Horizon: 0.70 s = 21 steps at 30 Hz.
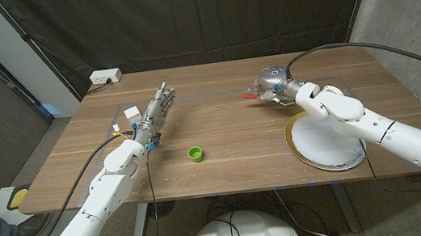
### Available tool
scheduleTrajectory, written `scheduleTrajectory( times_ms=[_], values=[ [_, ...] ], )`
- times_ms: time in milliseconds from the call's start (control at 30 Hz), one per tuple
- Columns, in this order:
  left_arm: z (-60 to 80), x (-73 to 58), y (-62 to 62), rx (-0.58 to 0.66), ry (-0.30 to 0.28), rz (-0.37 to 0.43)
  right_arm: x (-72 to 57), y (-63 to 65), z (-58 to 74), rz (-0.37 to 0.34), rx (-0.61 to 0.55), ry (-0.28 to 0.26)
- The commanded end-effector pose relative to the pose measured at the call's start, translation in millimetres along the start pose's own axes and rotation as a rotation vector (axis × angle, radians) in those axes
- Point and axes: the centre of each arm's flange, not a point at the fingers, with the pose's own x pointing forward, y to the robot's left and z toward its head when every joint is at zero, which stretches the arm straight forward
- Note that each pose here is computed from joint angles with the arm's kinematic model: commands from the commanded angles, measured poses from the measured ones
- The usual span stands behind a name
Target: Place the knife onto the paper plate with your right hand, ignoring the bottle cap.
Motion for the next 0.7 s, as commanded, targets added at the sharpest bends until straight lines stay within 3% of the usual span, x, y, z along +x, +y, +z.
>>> scheduleTrajectory(
  times_ms=[33, 300, 700],
  values=[
    [5.5, 2.3, -4.0, 0.014, 0.005, -0.006, -34.0, -11.5, -6.7, -0.033, 0.014, 0.031],
    [12.0, 8.2, -13.9, 0.027, -0.005, -0.015, -55.7, -14.5, -13.4, -0.038, 0.016, 0.055],
    [18.1, 9.0, -17.4, 0.037, -0.009, 0.012, -87.1, -14.8, -25.7, -0.023, 0.009, 0.101]
  ],
)
